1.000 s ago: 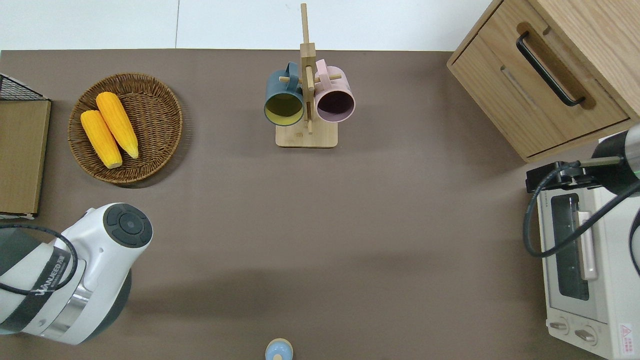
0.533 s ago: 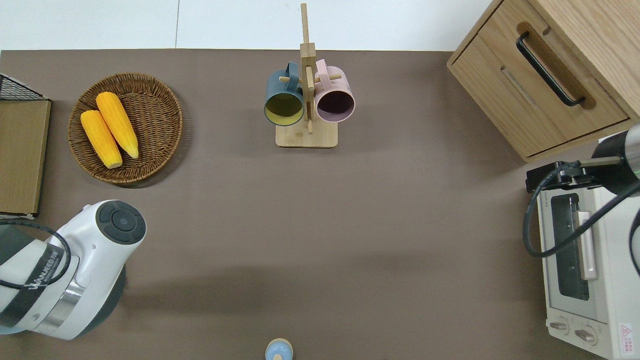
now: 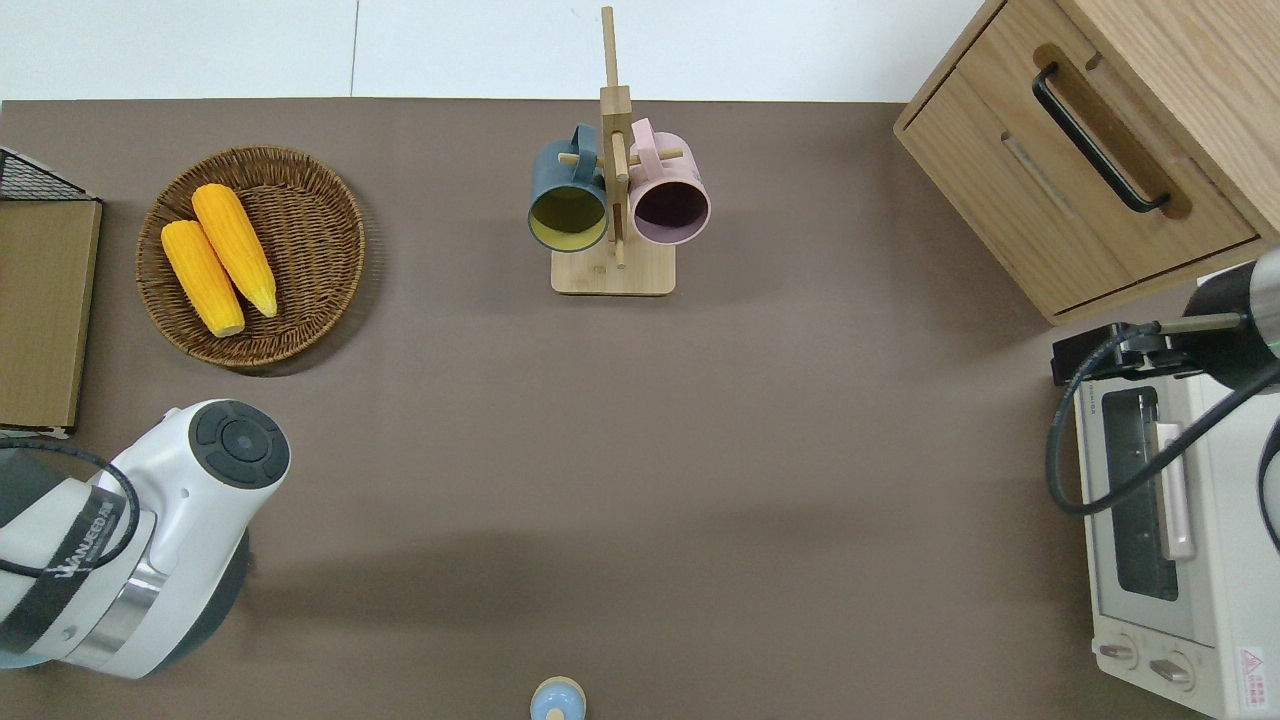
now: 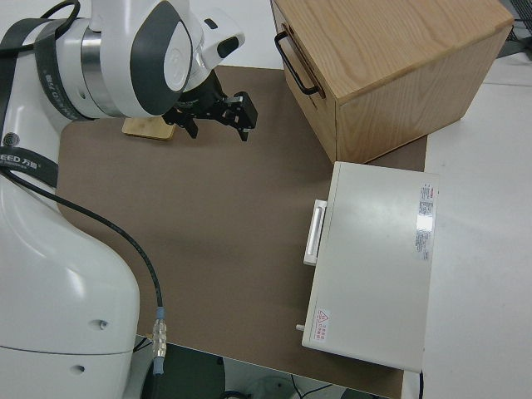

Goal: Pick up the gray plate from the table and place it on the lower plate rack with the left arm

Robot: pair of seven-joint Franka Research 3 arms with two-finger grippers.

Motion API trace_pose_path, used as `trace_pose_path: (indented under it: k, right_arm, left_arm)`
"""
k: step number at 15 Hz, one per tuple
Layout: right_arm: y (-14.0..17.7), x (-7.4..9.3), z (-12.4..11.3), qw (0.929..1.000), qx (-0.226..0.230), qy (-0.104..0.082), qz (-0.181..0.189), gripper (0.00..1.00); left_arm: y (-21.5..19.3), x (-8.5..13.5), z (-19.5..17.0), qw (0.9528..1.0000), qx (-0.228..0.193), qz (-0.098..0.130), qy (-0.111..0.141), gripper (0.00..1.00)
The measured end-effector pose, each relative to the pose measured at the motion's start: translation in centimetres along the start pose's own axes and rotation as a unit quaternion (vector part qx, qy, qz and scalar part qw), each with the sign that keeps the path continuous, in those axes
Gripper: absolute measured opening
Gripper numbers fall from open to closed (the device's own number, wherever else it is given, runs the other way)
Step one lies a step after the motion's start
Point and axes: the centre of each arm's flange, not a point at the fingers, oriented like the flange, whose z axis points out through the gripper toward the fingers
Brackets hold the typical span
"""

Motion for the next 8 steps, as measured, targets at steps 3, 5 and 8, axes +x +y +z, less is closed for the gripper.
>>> trace_pose_path:
  k: [3, 5, 8]
  right_arm:
    - [0.00, 0.00, 0.00, 1.0000, 0.000, 0.000, 0.000, 0.99]
    - [0.00, 0.00, 0.00, 1.0000, 0.000, 0.000, 0.000, 0.99]
    - [0.00, 0.00, 0.00, 1.0000, 0.000, 0.000, 0.000, 0.99]
  left_arm:
    - [-0.03, 0.18, 0.23, 1.0000, 0.000, 0.000, 0.000, 0.02]
    - [0.02, 0.30, 0.32, 1.0000, 0.001, 0.001, 0.000, 0.03]
    - [0.23, 0.62, 0.70, 1.0000, 0.003, 0.002, 0.001, 0.22]
